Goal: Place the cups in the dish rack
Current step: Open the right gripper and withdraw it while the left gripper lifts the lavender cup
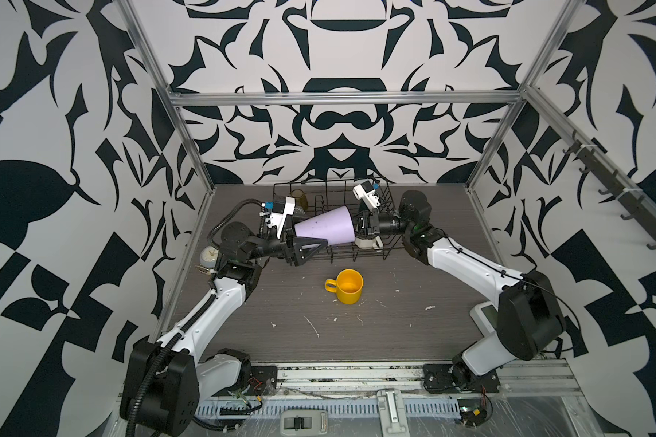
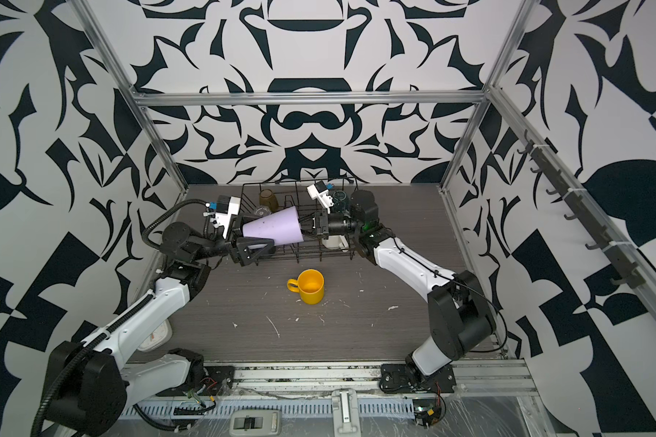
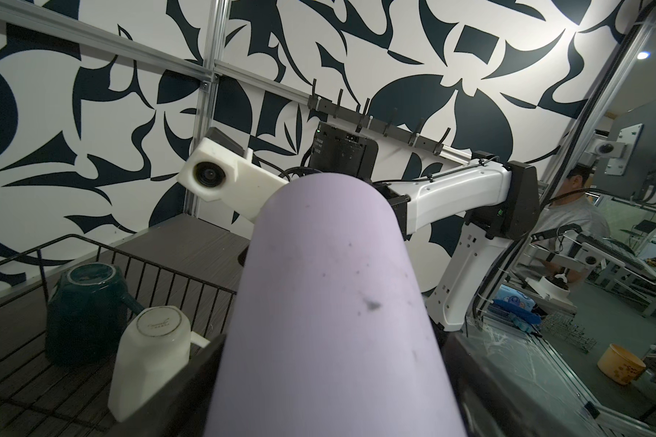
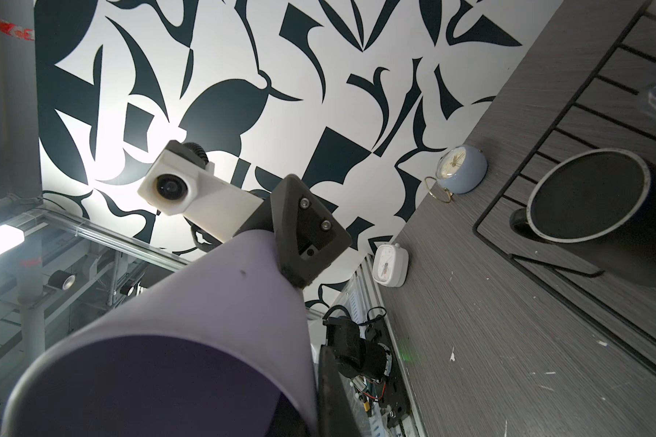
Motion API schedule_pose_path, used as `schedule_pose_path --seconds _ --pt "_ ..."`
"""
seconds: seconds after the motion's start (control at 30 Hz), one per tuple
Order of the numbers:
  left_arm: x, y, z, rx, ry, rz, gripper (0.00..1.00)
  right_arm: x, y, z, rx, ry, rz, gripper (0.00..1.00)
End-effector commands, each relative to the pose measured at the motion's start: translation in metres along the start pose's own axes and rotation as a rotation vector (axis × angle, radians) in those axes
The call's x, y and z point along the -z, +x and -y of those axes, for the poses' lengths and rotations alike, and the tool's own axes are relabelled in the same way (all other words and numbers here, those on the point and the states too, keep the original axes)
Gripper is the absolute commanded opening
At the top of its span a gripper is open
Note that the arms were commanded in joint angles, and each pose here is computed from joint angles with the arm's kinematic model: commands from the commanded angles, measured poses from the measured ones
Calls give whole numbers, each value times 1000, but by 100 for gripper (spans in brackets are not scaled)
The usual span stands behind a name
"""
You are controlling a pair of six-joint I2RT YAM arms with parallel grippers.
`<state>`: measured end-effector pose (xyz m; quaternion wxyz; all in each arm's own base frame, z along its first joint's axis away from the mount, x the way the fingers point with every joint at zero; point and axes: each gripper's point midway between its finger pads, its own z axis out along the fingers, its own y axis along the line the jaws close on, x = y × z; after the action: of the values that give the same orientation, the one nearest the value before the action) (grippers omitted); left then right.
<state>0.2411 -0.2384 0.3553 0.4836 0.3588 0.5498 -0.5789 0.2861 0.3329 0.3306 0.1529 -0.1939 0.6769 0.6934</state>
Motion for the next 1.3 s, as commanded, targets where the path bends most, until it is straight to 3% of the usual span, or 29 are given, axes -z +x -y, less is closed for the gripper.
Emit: schedule_pose_path --seconds 0.0,0.2,0.43,0.6,0.73,0.83,1.07,1.27 --pt "-1 -3 13 -40 51 -9 87 1 -5 -25 87 -28 20 0" --pt "-3 -4 12 -6 70 -24 71 1 -4 -20 77 -19 17 0" --pt "-5 -7 8 18 59 -19 38 2 -6 -16 81 14 29 0" --pt "-4 -13 3 28 14 -3 14 5 -7 -9 91 75 41 13" --pt "-4 -17 -2 39 -39 -6 10 11 -12 -5 96 115 68 30" --pt "-4 -20 -9 48 -97 -11 0 19 -16 3 95 163 98 39" --pt "0 -24 -32 80 -244 -23 0 42 -24 25 89 302 173 46" --pt "7 -22 -75 163 -475 -87 0 80 -23 45 164 578 240 51"
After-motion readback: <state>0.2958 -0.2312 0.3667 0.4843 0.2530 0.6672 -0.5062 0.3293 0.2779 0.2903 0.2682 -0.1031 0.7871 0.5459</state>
